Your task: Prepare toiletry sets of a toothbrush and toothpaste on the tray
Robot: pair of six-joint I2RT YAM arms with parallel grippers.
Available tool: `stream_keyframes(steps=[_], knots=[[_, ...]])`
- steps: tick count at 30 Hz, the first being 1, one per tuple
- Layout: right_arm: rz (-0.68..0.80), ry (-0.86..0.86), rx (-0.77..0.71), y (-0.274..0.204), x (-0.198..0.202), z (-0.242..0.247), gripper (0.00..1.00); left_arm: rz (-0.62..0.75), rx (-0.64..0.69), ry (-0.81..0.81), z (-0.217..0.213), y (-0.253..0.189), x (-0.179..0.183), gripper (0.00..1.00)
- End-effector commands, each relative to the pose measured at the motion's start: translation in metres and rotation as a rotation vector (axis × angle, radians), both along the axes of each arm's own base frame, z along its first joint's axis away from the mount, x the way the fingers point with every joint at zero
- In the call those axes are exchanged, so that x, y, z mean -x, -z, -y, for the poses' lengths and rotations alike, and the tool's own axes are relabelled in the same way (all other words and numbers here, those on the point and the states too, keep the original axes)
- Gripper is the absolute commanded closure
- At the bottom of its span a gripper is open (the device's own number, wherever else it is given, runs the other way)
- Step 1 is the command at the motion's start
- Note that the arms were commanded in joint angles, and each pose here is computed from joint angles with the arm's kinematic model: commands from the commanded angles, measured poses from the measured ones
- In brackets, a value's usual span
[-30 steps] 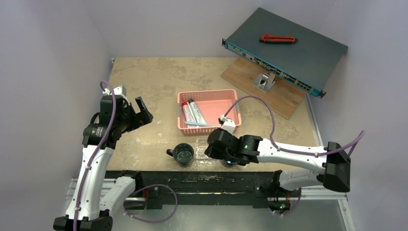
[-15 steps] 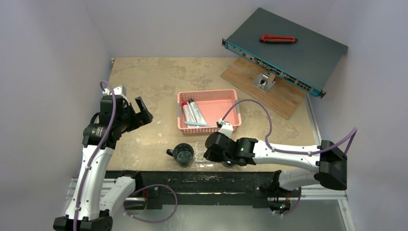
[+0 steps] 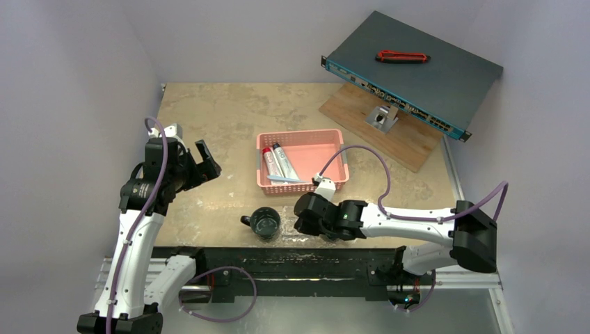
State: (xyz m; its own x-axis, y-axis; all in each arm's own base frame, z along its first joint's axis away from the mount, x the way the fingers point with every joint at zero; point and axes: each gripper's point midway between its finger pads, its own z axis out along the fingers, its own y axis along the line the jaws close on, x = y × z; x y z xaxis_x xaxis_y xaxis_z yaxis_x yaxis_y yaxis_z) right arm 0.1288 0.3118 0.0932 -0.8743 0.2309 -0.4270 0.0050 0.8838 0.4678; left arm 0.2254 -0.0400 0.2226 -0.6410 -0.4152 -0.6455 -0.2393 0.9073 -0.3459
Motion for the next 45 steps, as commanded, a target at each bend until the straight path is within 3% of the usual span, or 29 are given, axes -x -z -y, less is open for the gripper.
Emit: stream_keyframes(steps=[1, 33, 39, 45], knots=[[0.020, 0.049, -0.009, 0.004, -0.006, 0.000, 1.00, 0.044, -0.013, 0.009, 0.000, -0.008, -0.005, 0.01], [0.023, 0.052, 0.000, 0.003, 0.003, 0.010, 1.00, 0.040, -0.013, 0.009, 0.000, -0.007, -0.006, 0.01], [0.035, 0.051, 0.013, 0.001, 0.003, 0.010, 0.80, 0.041, -0.013, 0.009, 0.000, -0.007, -0.005, 0.01], [0.047, 0.051, 0.023, -0.004, 0.003, 0.010, 0.69, 0.039, -0.014, 0.009, 0.000, -0.007, -0.005, 0.01]])
